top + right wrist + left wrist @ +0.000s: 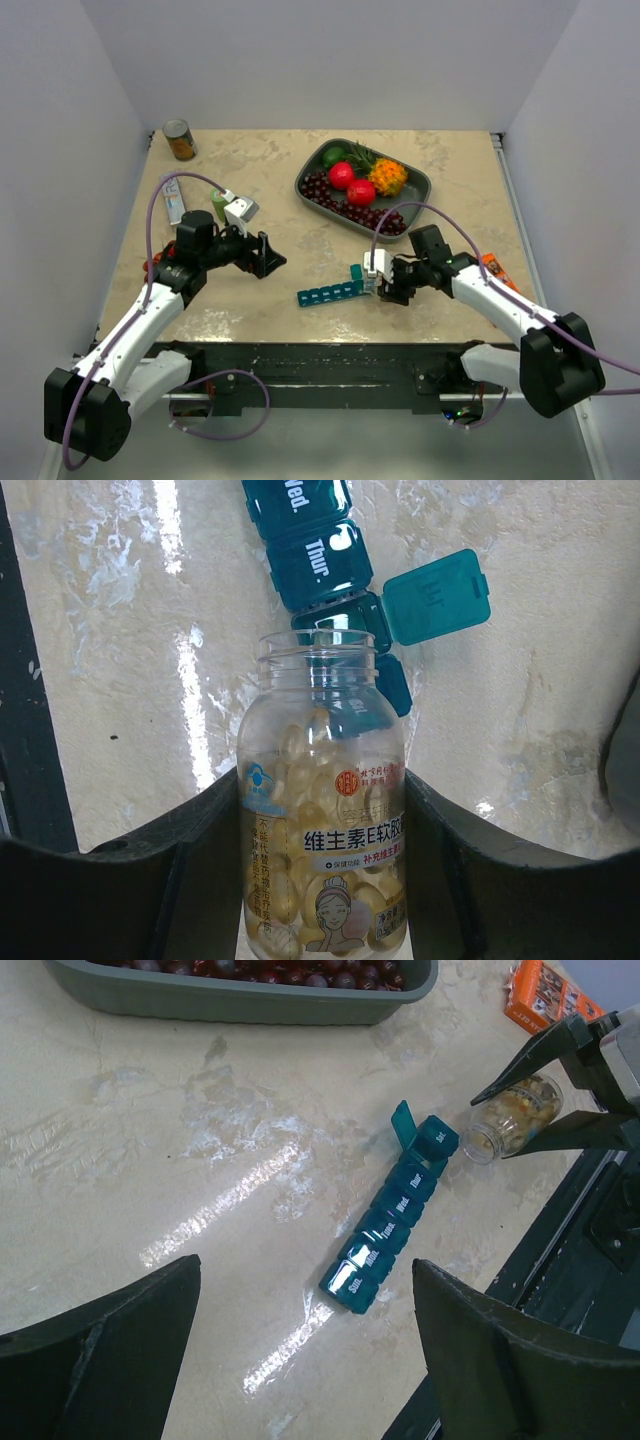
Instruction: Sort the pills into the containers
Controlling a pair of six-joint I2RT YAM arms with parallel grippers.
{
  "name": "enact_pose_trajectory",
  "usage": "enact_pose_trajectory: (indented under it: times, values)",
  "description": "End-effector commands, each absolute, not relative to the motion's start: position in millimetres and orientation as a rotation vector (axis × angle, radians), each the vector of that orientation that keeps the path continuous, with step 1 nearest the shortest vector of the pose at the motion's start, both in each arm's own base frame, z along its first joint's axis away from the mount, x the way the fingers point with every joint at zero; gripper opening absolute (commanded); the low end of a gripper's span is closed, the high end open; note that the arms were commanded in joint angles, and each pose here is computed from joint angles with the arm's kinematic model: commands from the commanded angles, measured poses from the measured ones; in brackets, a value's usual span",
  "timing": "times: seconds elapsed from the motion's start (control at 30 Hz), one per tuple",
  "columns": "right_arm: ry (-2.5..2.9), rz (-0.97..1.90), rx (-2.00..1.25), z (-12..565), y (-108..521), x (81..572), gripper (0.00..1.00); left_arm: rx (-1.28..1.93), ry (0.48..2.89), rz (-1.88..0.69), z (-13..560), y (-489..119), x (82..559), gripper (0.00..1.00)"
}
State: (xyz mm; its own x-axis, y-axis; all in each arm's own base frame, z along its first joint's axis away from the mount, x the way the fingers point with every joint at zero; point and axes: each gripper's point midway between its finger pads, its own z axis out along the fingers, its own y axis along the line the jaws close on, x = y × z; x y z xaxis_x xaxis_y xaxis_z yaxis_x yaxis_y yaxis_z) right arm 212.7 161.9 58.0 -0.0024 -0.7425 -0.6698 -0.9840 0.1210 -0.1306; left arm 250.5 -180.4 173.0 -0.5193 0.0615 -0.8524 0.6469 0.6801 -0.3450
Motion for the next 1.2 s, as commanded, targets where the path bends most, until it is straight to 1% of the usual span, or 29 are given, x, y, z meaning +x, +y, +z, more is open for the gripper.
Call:
enact_pose_trajectory:
  times: [0.0, 0.63, 1.17]
  values:
    - [1.821, 0.483, -1.624, 70.8, 166.8, 223.5, 0.00, 0.603, 1.914, -0.832, 187.3, -185.8, 252.8, 0.90]
    - [1.888, 0.428, -1.613, 64.8, 166.6, 229.1, 0.00, 0.606, 1.906, -0.834, 189.4, -186.0, 252.1, 0.90]
    - [1.937, 0.439, -1.610, 69.3, 171.7, 230.8, 0.00, 0.609, 1.889, -0.835, 193.5, -185.9, 250.3, 0.90]
